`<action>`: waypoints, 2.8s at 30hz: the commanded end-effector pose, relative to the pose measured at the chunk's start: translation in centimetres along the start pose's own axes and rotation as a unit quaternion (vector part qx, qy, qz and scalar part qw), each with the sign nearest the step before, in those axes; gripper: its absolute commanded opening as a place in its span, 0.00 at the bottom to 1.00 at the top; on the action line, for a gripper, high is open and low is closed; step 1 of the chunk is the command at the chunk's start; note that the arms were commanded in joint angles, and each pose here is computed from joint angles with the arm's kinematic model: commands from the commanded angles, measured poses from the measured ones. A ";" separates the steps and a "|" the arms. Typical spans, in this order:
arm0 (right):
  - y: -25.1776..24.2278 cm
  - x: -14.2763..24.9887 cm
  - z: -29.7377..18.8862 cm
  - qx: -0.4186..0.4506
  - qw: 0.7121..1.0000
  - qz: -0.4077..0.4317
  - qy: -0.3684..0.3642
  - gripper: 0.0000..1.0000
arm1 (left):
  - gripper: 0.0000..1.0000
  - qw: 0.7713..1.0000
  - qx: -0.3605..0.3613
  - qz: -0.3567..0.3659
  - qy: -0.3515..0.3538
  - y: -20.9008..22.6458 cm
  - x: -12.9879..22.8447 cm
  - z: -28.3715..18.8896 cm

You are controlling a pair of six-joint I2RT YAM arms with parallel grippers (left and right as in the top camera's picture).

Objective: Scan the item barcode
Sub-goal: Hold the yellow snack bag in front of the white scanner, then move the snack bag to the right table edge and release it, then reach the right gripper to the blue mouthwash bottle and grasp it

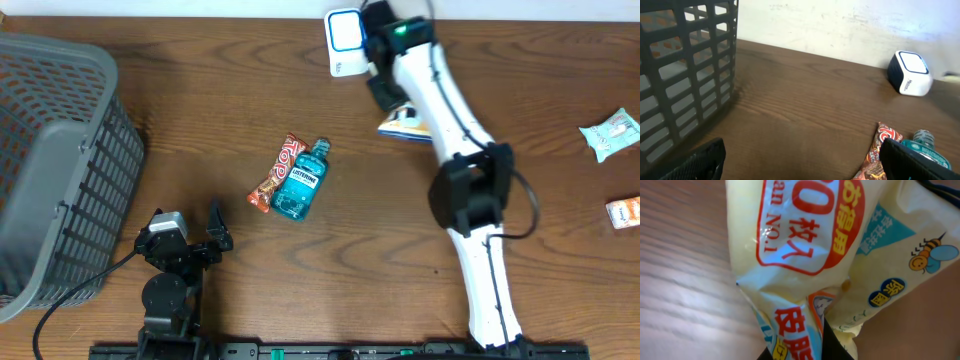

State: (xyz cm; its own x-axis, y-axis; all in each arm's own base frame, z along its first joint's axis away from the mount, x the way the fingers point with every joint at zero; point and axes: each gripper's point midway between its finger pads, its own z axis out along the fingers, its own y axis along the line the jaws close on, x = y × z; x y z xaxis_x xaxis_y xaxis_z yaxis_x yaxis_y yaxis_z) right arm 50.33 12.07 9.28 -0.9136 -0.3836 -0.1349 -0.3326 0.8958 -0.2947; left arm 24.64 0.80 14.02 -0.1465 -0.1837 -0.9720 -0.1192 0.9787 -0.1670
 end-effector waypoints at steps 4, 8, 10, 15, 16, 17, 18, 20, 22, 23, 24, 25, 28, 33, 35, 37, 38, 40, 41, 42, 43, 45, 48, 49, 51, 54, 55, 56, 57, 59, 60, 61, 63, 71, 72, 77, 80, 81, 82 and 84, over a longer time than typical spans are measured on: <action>-11.1 3.1 -5.6 0.058 0.990 0.127 -0.016 0.01 | 0.98 1.000 -0.016 0.001 0.025 0.7 1.7 0.1; -17.0 7.2 -3.0 0.068 0.974 0.215 0.036 0.01 | 0.98 1.000 -0.016 0.001 0.025 0.7 1.7 0.1; -19.9 9.5 -1.5 0.073 0.958 0.272 0.058 0.01 | 0.98 1.000 -0.015 0.001 0.025 0.7 1.7 0.1; -26.1 15.5 1.6 0.087 0.912 0.390 0.098 0.01 | 0.98 1.000 -0.015 0.001 0.025 0.7 1.7 0.1; -27.5 16.7 2.2 0.090 0.901 0.413 0.102 0.01 | 0.98 1.000 -0.016 0.001 0.025 0.7 1.7 0.1; -28.5 17.8 2.7 0.093 0.891 0.432 0.105 0.01 | 0.98 1.000 -0.016 0.001 0.025 0.7 1.7 0.1; -29.4 18.8 3.2 0.094 0.882 0.450 0.107 0.01 | 0.98 1.000 -0.016 0.001 0.025 0.7 1.7 0.1; -30.9 20.5 4.1 0.085 0.864 0.485 0.105 0.01 | 0.98 1.000 -0.015 0.001 0.025 0.7 1.7 0.1; -32.2 21.7 5.3 0.063 0.848 0.517 0.095 0.05 | 0.98 1.000 -0.015 0.001 0.025 0.7 1.7 0.1; -32.6 22.2 5.8 0.052 0.842 0.529 0.089 0.07 | 0.98 1.000 -0.015 0.001 0.025 0.7 1.7 0.1; -33.0 22.7 6.2 0.044 0.837 0.539 0.085 0.09 | 0.98 1.000 -0.015 0.001 0.025 0.7 1.7 0.1; -33.5 23.2 6.5 0.042 0.832 0.547 0.083 0.12 | 0.98 1.000 -0.016 0.001 0.025 0.7 1.7 0.1; -35.3 25.3 7.6 0.051 0.816 0.571 0.077 0.29 | 0.98 1.000 -0.015 0.001 0.025 0.7 1.7 0.1; -37.4 28.6 8.3 0.057 0.793 0.601 0.076 0.88 | 0.98 1.000 -0.015 0.001 0.025 0.7 1.7 0.1; -37.7 29.3 8.3 0.036 0.784 0.615 0.070 0.99 | 0.98 1.000 -0.015 0.001 0.025 0.7 1.7 0.1; -37.6 29.5 8.2 0.003 0.776 0.628 0.060 0.99 | 0.98 1.000 -0.015 0.001 0.025 0.7 1.7 0.1; -37.5 29.5 8.1 -0.014 0.771 0.634 0.053 0.99 | 0.98 1.000 -0.016 0.001 0.025 0.7 1.7 0.1; -37.4 29.1 7.6 -0.043 0.764 0.642 0.038 0.99 | 0.98 1.000 -0.016 0.001 0.025 0.7 1.7 0.1; -37.4 28.6 7.1 -0.057 0.763 0.644 0.027 0.99 | 0.98 1.000 -0.016 0.001 0.025 0.7 1.7 0.1; -37.4 28.1 6.5 -0.067 0.762 0.644 0.016 0.99 | 0.98 1.000 -0.015 0.001 0.025 0.7 1.7 0.1; -37.4 27.6 5.8 -0.075 0.762 0.643 0.005 0.99 | 0.98 1.000 -0.015 0.001 0.025 0.7 1.7 0.1; -37.2 25.9 3.9 -0.093 0.765 0.636 -0.025 0.99 | 0.98 1.000 -0.015 0.001 0.025 0.7 1.7 0.1; -36.4 22.5 0.4 -0.128 0.774 0.616 -0.075 0.99 | 0.98 1.000 -0.015 0.001 0.025 0.7 1.7 0.1; -35.7 21.0 -1.1 -0.143 0.778 0.604 -0.094 0.99 | 0.98 1.000 -0.015 0.001 0.025 0.7 1.7 0.1; -34.3 18.4 -3.5 -0.161 0.790 0.580 -0.120 0.99 | 0.98 1.000 -0.015 0.001 0.025 0.7 1.7 0.1; -31.0 14.4 -7.0 -0.174 0.814 0.535 -0.146 0.99 | 0.98 1.000 -0.016 0.001 0.025 0.7 1.8 0.1; -29.7 13.1 -7.9 -0.182 0.818 0.525 -0.149 0.99 | 0.98 1.000 -0.015 0.001 0.025 0.7 1.7 0.1; -28.1 12.0 -8.6 -0.191 0.820 0.519 -0.147 0.99 | 0.98 1.000 -0.015 0.001 0.025 0.7 1.7 0.1; -26.4 10.9 -9.2 -0.202 0.822 0.513 -0.142 0.99 | 0.98 1.000 -0.015 0.001 0.025 0.7 1.7 0.1; -22.5 8.6 -10.0 -0.224 0.832 0.491 -0.128 0.99 | 0.98 1.000 -0.015 0.001 0.025 0.7 1.7 0.1; -20.7 7.7 -10.2 -0.234 0.838 0.478 -0.121 0.99 | 0.98 1.000 -0.016 0.001 0.025 0.7 1.7 0.1; -18.8 6.8 -10.4 -0.242 0.845 0.464 -0.113 0.99 | 0.98 1.000 -0.015 0.001 0.025 0.7 1.7 0.1; -14.9 5.0 -10.7 -0.259 0.860 0.427 -0.104 0.99 | 0.98 1.000 -0.015 0.001 0.025 0.7 1.7 0.1; -0.2 1.1 -11.9 -0.301 0.905 0.292 -0.066 0.99 | 0.98 1.000 -0.015 0.001 0.025 0.7 1.7 0.1; 1.5 0.9 -12.0 -0.299 0.913 0.269 -0.065 0.99 | 0.98 1.000 -0.015 0.001 0.025 0.7 1.7 0.1; 9.2 1.3 -11.5 -0.289 0.932 0.216 -0.027 0.99 | 0.98 1.000 -0.015 0.001 0.025 0.7 1.7 0.1; 13.6 2.6 -10.1 -0.285 0.930 0.230 0.032 0.99 | 0.98 1.000 -0.015 0.001 0.025 0.7 1.7 0.1; 14.8 2.9 -9.4 -0.282 0.930 0.230 0.047 0.99 | 0.98 1.000 -0.015 0.001 0.025 0.7 1.7 0.1; 16.0 3.1 -8.7 -0.278 0.931 0.230 0.059 0.99 | 0.98 1.000 -0.015 0.001 0.025 0.7 1.7 0.1; 18.1 3.6 -7.2 -0.270 0.931 0.232 0.083 0.99 | 0.98 1.000 -0.015 0.001 0.025 0.7 1.7 0.1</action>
State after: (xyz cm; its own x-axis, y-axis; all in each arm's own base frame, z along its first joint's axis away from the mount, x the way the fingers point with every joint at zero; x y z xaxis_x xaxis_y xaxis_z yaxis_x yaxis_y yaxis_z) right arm 40.29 27.48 13.94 -0.9984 0.0051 -0.0561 -0.0144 0.9398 0.3414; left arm 24.64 0.79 14.01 -0.1470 -0.1837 -0.9719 -0.1189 0.9788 -0.1670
